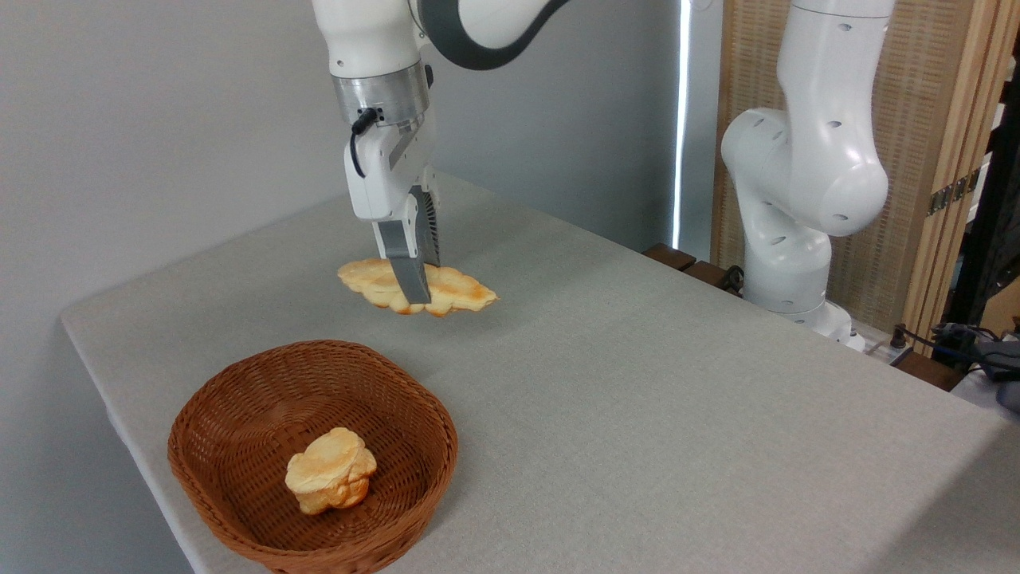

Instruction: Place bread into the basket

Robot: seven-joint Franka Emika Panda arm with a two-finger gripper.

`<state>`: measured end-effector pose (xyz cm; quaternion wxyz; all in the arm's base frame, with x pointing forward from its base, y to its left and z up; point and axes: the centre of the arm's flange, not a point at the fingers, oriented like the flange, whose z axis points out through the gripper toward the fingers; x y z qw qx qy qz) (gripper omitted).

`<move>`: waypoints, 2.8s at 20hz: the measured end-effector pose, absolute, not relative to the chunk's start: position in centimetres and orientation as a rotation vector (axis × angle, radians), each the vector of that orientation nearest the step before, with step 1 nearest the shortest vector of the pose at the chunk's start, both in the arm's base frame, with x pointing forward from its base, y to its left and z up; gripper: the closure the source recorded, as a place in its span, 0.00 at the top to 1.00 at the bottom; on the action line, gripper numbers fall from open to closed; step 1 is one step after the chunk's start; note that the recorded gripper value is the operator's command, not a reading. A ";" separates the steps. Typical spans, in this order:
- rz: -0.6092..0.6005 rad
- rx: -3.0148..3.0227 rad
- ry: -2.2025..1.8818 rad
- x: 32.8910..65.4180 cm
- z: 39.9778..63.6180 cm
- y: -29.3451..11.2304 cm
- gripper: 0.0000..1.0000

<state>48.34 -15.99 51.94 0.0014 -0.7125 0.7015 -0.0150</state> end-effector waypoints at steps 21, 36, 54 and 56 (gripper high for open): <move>-0.642 -2.721 1.500 54.2 53.3 -11.7 0.68; -0.686 -2.878 1.257 56.7 49.9 -9.7 1.00; -0.674 -2.956 1.127 57.0 49.3 -9.4 1.00; -0.656 -2.970 1.117 56.9 49.3 -9.0 1.00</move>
